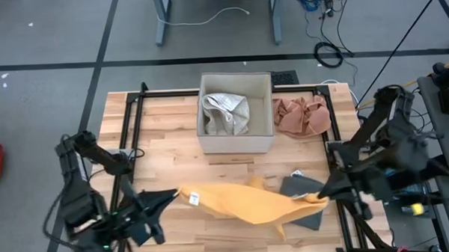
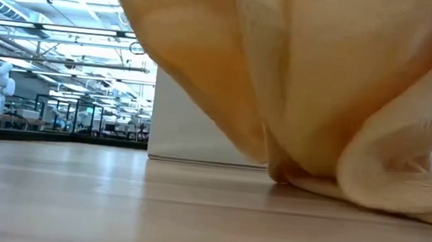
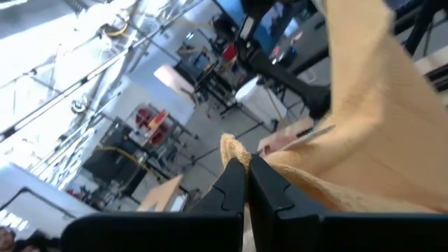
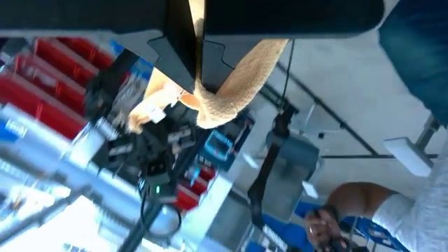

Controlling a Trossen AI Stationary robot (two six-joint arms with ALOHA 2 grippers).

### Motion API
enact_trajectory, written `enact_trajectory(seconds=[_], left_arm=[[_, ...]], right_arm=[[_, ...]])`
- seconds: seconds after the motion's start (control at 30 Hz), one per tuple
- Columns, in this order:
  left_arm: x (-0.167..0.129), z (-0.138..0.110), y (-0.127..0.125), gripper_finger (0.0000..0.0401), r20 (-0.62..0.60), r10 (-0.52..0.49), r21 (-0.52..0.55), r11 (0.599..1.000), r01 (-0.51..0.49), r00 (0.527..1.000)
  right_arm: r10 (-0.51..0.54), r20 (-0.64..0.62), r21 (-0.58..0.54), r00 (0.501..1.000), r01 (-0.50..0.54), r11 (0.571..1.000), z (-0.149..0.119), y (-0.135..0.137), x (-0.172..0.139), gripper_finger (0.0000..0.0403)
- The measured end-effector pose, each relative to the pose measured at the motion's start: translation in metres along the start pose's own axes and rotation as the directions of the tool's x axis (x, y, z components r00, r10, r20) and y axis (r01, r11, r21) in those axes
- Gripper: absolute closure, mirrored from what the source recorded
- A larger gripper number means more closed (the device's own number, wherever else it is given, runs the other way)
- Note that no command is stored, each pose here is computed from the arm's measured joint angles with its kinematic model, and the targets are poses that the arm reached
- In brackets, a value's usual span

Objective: Fold towel
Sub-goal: Fold the yellow towel

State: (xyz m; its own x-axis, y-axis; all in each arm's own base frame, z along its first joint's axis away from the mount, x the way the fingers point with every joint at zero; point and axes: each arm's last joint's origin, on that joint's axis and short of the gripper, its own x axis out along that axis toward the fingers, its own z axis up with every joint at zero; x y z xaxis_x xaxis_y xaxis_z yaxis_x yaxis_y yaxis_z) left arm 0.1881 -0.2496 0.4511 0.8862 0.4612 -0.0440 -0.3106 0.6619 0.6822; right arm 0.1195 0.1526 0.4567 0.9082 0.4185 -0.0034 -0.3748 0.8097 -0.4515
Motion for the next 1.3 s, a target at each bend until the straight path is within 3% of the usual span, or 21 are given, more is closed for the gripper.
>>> enact_trajectory(seconds=[0.3,0.5,0.73,0.83,0.97,1.1,1.3], left_arm=[[-0.026,0.028,0.026,0.0398,0.098,-0.086,0.019,0.996,0.085,0.991],[-0.044,0.048,0.039,0.0398,0.290,-0.243,0.065,0.970,0.234,0.926],[-0.054,0.054,0.041,0.0398,0.382,-0.292,0.143,0.956,0.256,0.877],[-0.051,0.052,0.042,0.0398,0.329,-0.249,0.136,0.967,0.215,0.911],[-0.037,0.039,0.039,0.0398,0.123,-0.079,0.158,0.986,0.059,0.989],[-0.021,0.022,0.033,0.0398,0.025,0.035,0.210,0.977,-0.040,0.999],[0.011,0.000,0.030,0.0398,-0.040,0.027,0.180,0.984,-0.020,0.999]], right_arm=[[-0.017,0.094,-0.092,0.995,0.026,0.995,0.025,-0.014,-0.013,0.0403],[-0.023,0.114,-0.101,0.993,0.034,0.994,0.028,-0.016,-0.014,0.0403],[0.020,0.134,-0.137,0.991,-0.001,0.991,0.029,-0.015,-0.015,0.0403],[-0.032,0.096,-0.147,0.995,0.046,0.988,0.028,-0.015,-0.015,0.0403],[-0.173,-0.071,-0.165,0.982,0.159,0.973,0.017,-0.016,-0.015,0.0403],[-0.301,-0.252,-0.169,0.920,0.264,0.950,-0.001,-0.019,-0.015,0.0403],[-0.348,-0.422,-0.110,0.837,0.334,0.936,-0.026,-0.025,-0.013,0.0403]])
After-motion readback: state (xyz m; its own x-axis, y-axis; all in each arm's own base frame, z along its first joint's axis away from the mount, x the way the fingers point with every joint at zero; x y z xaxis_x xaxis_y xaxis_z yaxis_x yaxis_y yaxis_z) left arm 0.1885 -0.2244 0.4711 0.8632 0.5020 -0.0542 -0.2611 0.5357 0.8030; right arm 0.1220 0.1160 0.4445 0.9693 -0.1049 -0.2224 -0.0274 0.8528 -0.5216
